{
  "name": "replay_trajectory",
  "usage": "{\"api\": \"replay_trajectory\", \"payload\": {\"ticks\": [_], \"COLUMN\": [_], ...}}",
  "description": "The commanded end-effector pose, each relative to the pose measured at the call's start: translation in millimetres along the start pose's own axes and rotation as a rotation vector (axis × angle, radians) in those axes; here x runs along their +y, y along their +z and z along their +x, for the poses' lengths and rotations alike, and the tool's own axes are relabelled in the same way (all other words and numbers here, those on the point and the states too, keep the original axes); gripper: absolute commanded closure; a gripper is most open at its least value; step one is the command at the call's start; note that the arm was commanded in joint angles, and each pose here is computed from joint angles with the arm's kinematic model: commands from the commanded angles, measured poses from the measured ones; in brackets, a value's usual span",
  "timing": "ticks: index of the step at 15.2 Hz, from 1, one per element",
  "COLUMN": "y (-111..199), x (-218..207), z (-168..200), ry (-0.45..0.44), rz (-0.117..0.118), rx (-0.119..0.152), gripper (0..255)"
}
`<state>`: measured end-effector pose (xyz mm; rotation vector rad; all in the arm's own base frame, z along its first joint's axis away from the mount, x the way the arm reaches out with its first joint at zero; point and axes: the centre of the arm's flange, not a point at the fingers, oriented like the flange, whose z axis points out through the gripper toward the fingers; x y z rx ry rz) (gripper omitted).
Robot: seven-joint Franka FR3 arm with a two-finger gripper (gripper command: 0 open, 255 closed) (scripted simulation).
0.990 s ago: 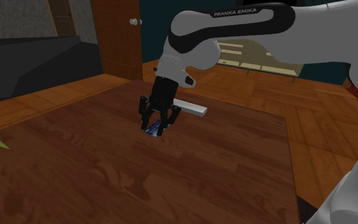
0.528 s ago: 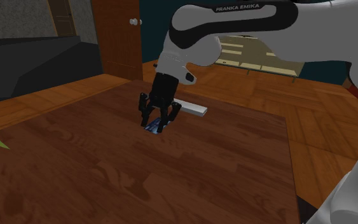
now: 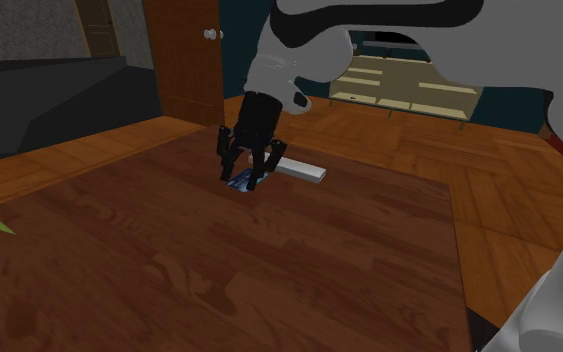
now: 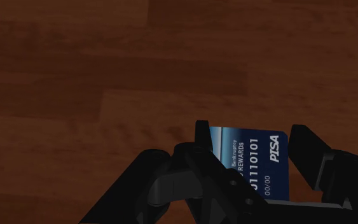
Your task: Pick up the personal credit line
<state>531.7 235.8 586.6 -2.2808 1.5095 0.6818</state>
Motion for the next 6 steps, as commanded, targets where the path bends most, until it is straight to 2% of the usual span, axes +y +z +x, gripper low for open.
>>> {"api": "replay_trajectory", "payload": {"ticks": [1, 6], "y": [-8, -22], "x": [0, 0], "z": [-6, -15], "ry": [0.0, 0.0], "rz": [-0.001, -0.001], "rx": [0.0, 0.0], "gripper": [255, 255]}}
